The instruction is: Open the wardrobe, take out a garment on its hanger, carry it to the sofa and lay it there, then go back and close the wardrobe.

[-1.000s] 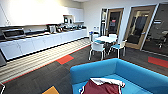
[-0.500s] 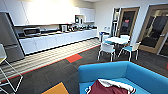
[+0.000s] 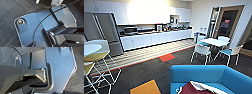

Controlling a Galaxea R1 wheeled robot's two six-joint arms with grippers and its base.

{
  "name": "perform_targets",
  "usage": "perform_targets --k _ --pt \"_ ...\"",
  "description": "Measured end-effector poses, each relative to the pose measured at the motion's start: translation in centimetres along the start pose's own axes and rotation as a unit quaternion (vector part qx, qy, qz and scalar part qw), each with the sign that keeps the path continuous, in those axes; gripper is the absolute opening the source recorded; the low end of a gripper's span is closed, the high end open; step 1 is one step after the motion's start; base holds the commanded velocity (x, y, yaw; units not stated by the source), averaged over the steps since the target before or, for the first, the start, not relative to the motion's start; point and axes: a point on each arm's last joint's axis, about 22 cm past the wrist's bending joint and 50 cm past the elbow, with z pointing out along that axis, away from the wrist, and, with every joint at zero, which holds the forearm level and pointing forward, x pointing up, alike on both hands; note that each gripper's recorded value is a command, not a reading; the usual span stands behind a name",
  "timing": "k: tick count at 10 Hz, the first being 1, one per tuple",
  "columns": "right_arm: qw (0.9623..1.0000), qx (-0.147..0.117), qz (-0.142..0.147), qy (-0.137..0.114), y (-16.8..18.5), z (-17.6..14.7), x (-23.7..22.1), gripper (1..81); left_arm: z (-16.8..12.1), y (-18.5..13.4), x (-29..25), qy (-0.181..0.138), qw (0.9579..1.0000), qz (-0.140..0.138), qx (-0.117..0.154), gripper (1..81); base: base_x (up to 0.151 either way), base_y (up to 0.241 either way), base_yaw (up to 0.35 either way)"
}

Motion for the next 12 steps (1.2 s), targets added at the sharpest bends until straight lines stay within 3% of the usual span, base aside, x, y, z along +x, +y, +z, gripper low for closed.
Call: perform_targets --k 12 --pt "1.0000 0.003 0.001 0.002 -0.52 0.13 0.10 81.1 0.09 0.18 -0.49 -0.008 1.0000 0.001 0.002 81.1 0.000 0.000 0.299"
